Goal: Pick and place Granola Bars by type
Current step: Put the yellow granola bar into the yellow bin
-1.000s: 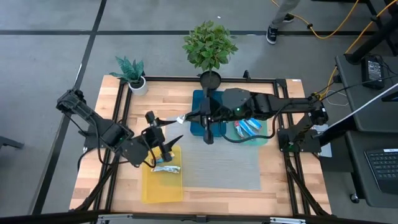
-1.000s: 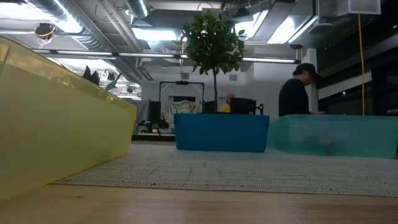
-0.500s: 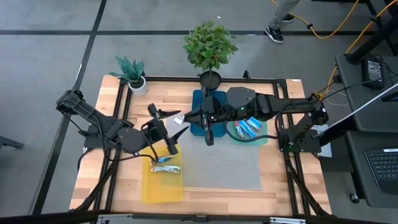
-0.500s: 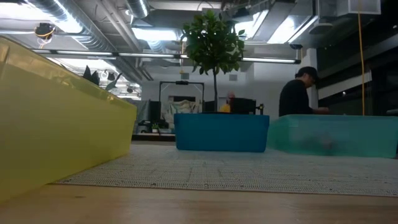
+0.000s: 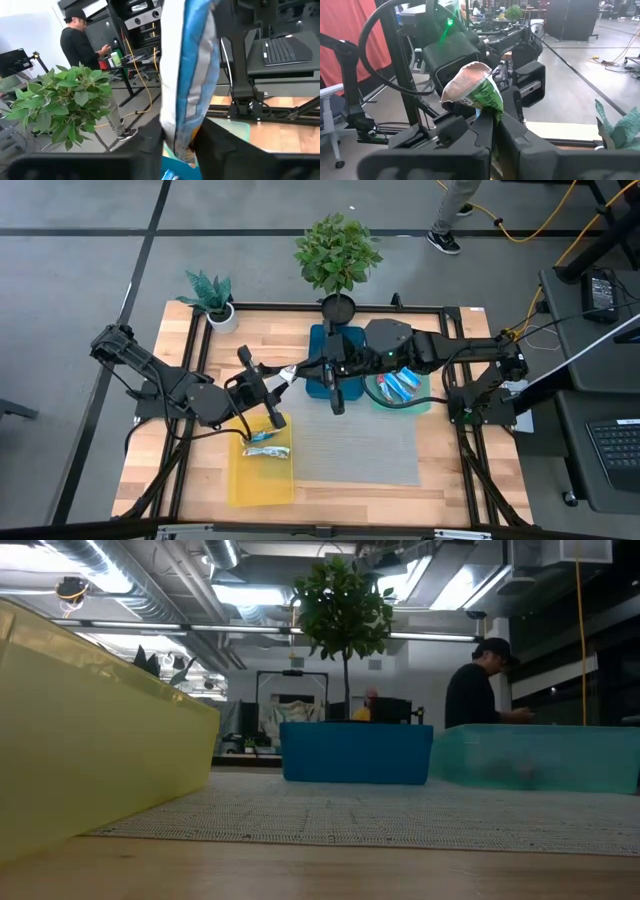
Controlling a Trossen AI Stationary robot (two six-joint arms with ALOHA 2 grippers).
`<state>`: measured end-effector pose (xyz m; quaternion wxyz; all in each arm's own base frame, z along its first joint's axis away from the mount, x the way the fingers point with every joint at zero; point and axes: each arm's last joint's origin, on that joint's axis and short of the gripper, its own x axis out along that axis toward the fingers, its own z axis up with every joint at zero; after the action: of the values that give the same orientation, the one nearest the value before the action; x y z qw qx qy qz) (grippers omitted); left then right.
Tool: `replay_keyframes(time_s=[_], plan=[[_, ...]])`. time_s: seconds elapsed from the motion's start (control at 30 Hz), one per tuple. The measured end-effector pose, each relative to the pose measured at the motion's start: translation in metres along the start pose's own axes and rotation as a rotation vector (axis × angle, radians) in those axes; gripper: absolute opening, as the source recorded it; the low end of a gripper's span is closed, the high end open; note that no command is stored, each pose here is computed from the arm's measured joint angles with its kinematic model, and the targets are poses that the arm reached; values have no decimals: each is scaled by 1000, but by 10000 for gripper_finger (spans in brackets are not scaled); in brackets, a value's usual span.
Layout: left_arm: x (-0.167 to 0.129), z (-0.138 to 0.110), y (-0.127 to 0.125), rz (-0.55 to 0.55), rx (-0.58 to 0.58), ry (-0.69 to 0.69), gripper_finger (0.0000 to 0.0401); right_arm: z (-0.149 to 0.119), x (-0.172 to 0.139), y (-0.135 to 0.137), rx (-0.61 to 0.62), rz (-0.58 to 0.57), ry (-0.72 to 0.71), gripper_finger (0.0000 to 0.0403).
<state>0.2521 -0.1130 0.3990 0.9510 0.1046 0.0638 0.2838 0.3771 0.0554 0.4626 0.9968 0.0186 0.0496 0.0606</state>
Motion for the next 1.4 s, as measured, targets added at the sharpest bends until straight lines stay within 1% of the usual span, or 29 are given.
replay_keyframes(time_s=[0.1, 0.17, 0.23, 0.3, 0.4, 0.53, 0.63, 0.67, 0.77, 0.83, 0.9, 0.97, 1.03, 1.1, 1.17, 1.27, 1.4], plan=[[0, 0, 0, 0, -7, 0, 48, 0, 0, 0, 3, 2, 2, 18], [0, 0, 0, -2, -11, 0, 27, 0, 0, 1, 1, 23, 5, 18], [0, 0, 0, -7, -14, -1, 18, -1, 0, 1, -2, 55, 7, 19], [0, 0, -1, -21, -17, -3, 18, -1, 0, 2, -4, 84, 10, 25], [0, 1, -1, -29, -22, -6, 24, -1, 0, 3, -50, 128, 12, 50], [-1, 1, -1, -29, -22, -7, 21, -2, -4, 3, -104, 129, 42, 115], [-5, 4, -2, -37, -37, -24, 15, -4, -12, 1, -135, 61, 103, 176], [-7, 5, -3, -39, -32, -28, 15, -3, -16, -1, -138, 17, 125, 196], [-17, 11, -5, -29, -25, -36, 16, -7, -35, -7, -154, -108, 250, 249], [-26, 14, -7, -25, -23, -39, 17, -8, -50, -10, -166, -192, 335, 274], [-39, 14, -11, -36, -9, -40, 17, -10, -67, -13, -162, -276, 417, 288], [-55, 14, -16, -44, 11, -42, 16, -11, -84, -14, -146, -344, 481, 291], [-72, 13, -19, -33, 13, -45, 16, -9, -102, -16, -123, -403, 513, 287], [-87, 11, -21, 5, -4, -44, 16, -5, -120, -17, -106, -461, 521, 277], [-98, 10, -19, 35, -41, -46, 16, 0, -134, -18, -92, -510, 498, 266], [-103, 10, -16, 32, -101, -50, 16, 9, -154, -19, -84, -547, 447, 250], [-98, 1, -19, -7, -141, -38, 16, 16, -170, -19, -78, -560, 405, 230]])
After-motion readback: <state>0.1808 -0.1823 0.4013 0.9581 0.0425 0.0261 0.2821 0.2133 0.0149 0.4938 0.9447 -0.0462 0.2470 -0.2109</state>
